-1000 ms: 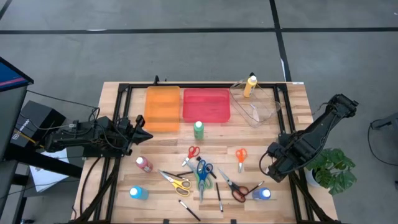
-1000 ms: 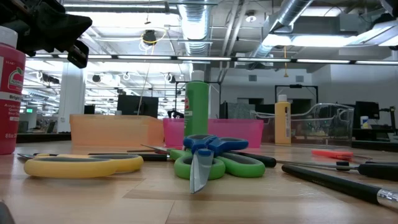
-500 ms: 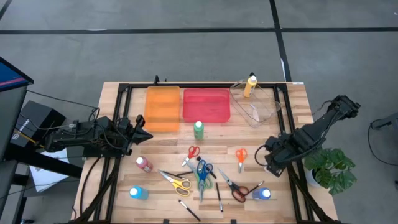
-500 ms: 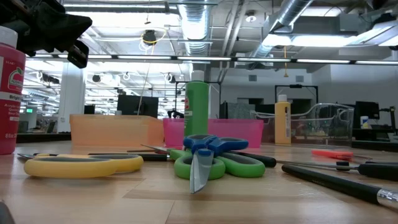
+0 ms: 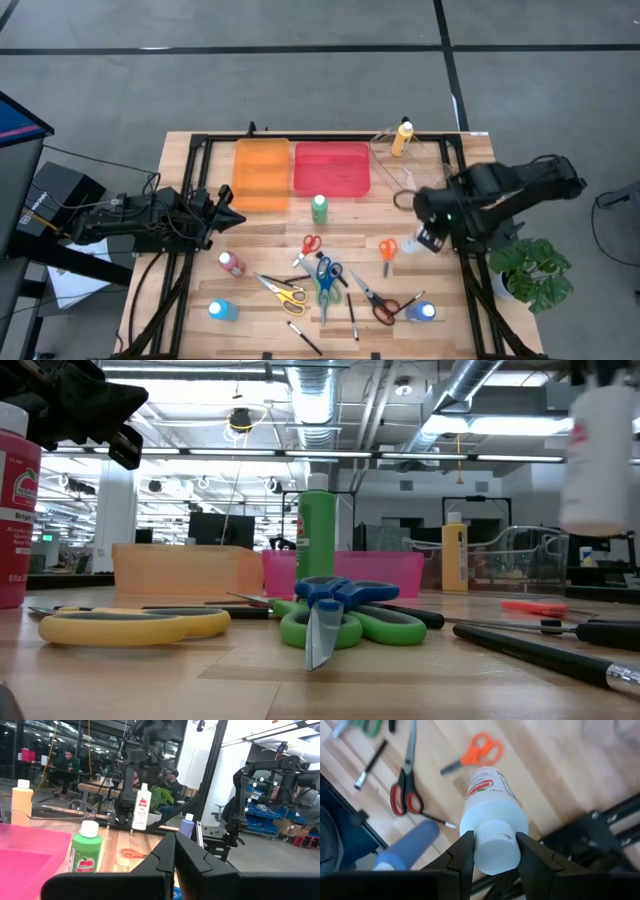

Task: Pick & Place Paint Supplies
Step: Put the white paint bottle into the transparent bin

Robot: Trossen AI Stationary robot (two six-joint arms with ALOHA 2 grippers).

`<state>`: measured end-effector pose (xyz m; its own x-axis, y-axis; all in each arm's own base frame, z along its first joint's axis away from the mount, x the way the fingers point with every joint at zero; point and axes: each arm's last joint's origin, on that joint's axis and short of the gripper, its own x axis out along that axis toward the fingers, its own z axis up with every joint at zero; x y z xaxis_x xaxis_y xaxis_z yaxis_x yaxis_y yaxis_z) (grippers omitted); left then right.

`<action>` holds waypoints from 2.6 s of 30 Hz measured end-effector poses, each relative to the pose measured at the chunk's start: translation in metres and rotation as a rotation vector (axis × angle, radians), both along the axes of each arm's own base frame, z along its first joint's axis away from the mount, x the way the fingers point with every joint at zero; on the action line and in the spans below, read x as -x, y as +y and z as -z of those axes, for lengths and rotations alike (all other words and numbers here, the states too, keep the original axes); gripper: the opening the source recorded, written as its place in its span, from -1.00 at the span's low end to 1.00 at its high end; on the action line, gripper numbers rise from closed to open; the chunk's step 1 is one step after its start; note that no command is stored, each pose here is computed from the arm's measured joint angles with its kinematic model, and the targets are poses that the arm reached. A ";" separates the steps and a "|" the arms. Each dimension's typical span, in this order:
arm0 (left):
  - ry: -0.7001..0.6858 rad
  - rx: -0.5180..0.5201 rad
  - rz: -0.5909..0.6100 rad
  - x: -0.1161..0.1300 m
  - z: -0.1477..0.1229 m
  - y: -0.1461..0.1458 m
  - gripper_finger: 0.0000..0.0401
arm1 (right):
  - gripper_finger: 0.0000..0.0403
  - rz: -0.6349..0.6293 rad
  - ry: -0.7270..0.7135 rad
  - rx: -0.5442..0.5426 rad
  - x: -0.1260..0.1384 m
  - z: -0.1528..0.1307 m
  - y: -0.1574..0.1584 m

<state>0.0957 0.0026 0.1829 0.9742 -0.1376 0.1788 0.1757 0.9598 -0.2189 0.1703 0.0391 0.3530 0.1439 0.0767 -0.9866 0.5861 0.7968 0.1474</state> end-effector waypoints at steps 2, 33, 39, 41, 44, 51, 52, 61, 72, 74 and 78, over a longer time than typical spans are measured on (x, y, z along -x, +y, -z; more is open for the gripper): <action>0.000 0.000 0.000 0.000 0.000 0.000 -1.00 | -0.43 -0.001 -0.022 0.008 -0.002 -0.004 -0.012; 0.000 0.000 0.000 0.000 0.000 0.000 -1.00 | -0.43 0.162 0.083 0.142 -0.024 -0.002 -0.243; 0.000 0.000 0.000 0.000 0.000 0.000 -1.00 | -0.43 0.233 0.115 0.143 -0.008 0.002 -0.262; 0.000 0.000 0.000 0.000 0.000 0.000 -1.00 | -0.43 0.250 0.119 0.145 -0.003 0.002 -0.266; 0.000 0.000 0.000 0.000 0.000 0.000 -1.00 | -0.43 0.271 0.123 0.146 0.003 0.002 -0.270; 0.000 0.000 0.000 0.000 0.000 0.000 -1.00 | -0.43 0.255 0.170 0.083 0.007 0.021 -0.270; 0.000 0.000 0.000 0.000 0.000 0.000 -1.00 | -0.43 0.248 0.187 0.065 0.008 0.027 -0.270; 0.000 0.000 0.000 0.000 0.000 0.000 -1.00 | -0.43 0.244 0.176 0.112 0.012 0.035 -0.280; 0.000 0.000 0.000 0.000 0.000 0.000 -1.00 | -0.43 0.282 0.186 0.095 0.020 0.047 -0.286; 0.000 0.000 0.000 0.000 0.000 0.000 -1.00 | -0.43 0.273 0.194 0.087 0.020 0.054 -0.286; 0.000 0.000 0.000 0.000 0.000 0.000 -1.00 | -0.43 0.269 0.195 0.085 0.020 0.058 -0.286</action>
<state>0.0957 0.0026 0.1829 0.9742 -0.1376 0.1790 0.1759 0.9597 -0.2193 0.1507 -0.2469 0.2946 -0.0445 -0.0218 -0.9988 0.7874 0.6145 -0.0486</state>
